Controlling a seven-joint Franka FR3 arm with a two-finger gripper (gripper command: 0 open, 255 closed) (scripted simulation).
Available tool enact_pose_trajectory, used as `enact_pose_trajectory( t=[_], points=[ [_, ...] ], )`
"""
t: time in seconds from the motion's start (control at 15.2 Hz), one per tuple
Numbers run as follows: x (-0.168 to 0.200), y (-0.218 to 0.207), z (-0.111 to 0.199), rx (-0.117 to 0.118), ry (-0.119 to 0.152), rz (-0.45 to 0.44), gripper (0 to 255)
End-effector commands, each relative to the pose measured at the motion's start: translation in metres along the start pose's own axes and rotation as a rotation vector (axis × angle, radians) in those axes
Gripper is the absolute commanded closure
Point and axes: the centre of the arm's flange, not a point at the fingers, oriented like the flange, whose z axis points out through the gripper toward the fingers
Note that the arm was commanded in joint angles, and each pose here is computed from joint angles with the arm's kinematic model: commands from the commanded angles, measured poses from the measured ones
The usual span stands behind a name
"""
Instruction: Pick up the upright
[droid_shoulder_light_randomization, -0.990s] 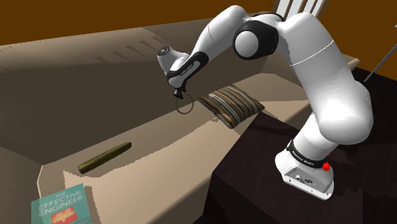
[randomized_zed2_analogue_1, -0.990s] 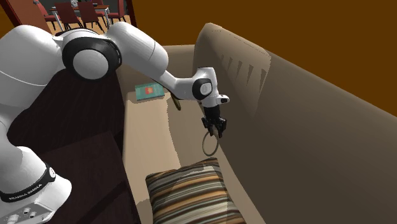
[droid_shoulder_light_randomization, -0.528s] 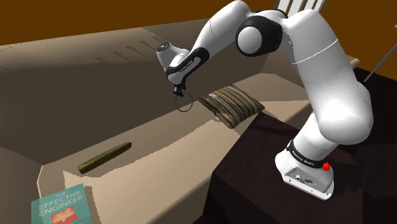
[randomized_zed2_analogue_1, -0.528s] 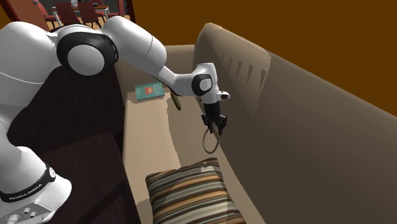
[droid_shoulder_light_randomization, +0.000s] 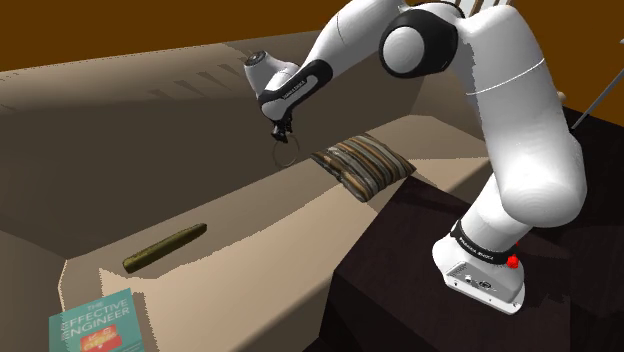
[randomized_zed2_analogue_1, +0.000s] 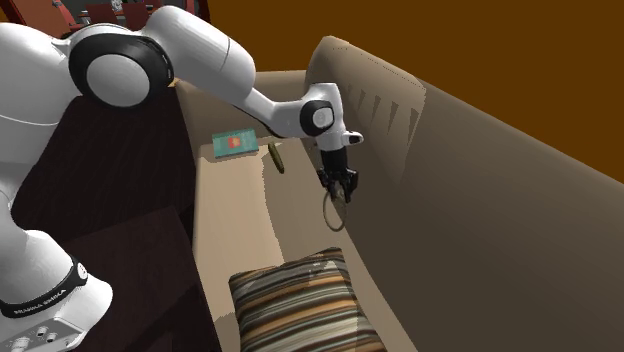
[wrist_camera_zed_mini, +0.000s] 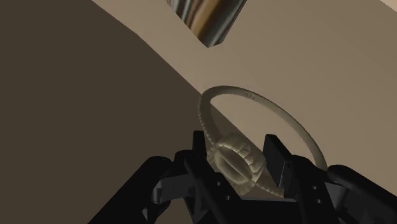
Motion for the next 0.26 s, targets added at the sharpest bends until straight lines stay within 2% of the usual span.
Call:
enact_pose_trajectory(
  t=[0.0, 0.2],
  points=[
    [-0.0011, 0.0033, -0.0099, 0.000, 0.000, 0.000, 255],
    [-0.0019, 0.0053, -0.0156, 0.000, 0.000, 0.000, 255]
  ],
)
